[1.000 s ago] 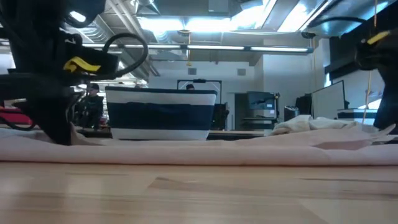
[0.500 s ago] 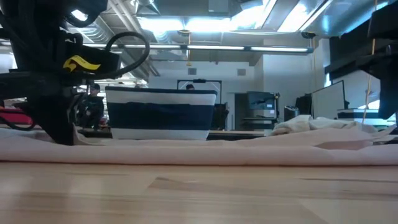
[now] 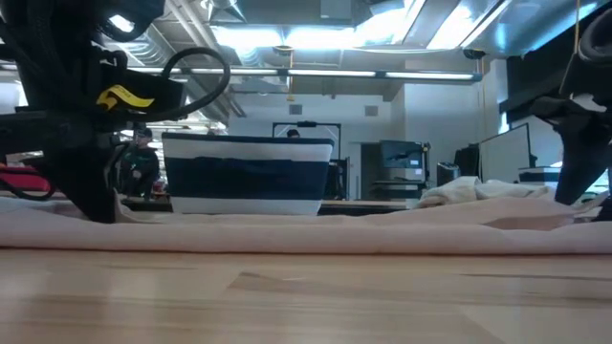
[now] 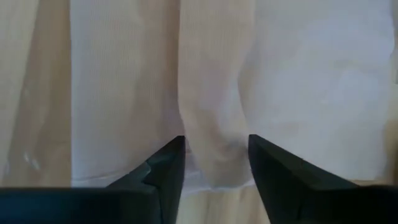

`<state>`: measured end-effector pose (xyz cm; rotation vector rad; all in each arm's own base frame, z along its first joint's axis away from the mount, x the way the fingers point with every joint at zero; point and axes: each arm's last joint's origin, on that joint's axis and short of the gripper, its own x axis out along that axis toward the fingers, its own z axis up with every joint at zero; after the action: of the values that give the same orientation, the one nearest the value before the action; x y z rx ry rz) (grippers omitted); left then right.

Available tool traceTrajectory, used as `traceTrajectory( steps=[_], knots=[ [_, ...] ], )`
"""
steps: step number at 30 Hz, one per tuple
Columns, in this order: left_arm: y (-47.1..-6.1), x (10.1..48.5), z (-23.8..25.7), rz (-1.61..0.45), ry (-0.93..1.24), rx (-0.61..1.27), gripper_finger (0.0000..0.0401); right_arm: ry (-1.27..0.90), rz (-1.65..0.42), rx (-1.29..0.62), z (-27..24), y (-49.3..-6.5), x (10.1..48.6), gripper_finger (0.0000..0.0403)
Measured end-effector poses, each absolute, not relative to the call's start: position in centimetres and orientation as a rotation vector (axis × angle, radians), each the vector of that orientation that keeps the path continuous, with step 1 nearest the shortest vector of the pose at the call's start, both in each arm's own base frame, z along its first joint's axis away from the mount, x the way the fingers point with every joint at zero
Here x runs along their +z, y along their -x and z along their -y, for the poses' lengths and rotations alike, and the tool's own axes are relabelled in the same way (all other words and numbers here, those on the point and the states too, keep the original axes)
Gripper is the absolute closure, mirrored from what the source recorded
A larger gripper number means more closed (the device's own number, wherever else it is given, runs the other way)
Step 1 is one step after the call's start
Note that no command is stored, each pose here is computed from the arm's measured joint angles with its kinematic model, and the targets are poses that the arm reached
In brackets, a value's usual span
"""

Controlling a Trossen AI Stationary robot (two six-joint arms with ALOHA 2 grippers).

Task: Fold towel
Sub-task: Fold the light brown towel

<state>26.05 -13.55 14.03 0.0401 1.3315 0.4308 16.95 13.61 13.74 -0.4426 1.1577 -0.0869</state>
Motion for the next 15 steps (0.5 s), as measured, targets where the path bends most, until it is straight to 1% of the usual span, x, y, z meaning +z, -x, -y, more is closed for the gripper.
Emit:
traceTrajectory(
  steps=[3,7,8,9,12,15],
  knots=[
    [-26.0,14.0,13.6,-1.331,-0.041,0.431,0.0397,0.437,-1.156,-0.09,-13.6,-16.9,13.8,0.0282],
    [-26.0,14.1,13.6,-1.333,-0.042,0.432,0.0399,0.41,-1.175,-0.109,-13.6,-16.9,13.9,0.0372],
    [-26.1,14.2,13.6,-1.337,-0.044,0.436,0.0399,0.397,-1.181,-0.109,-13.6,-16.9,14.1,0.0387],
    [-26.2,14.5,13.7,-1.336,-0.042,0.435,0.0399,0.386,-1.186,-0.115,-13.7,-17.0,14.3,0.0392],
    [-26.6,15.9,14.4,-1.339,-0.048,0.424,0.0398,0.358,-1.199,-0.154,-14.0,-17.1,15.3,0.0384],
    [-26.9,17.5,15.0,-1.352,-0.073,0.415,0.0399,0.372,-1.203,-0.181,-14.6,-17.3,16.9,0.0395]
  ],
)
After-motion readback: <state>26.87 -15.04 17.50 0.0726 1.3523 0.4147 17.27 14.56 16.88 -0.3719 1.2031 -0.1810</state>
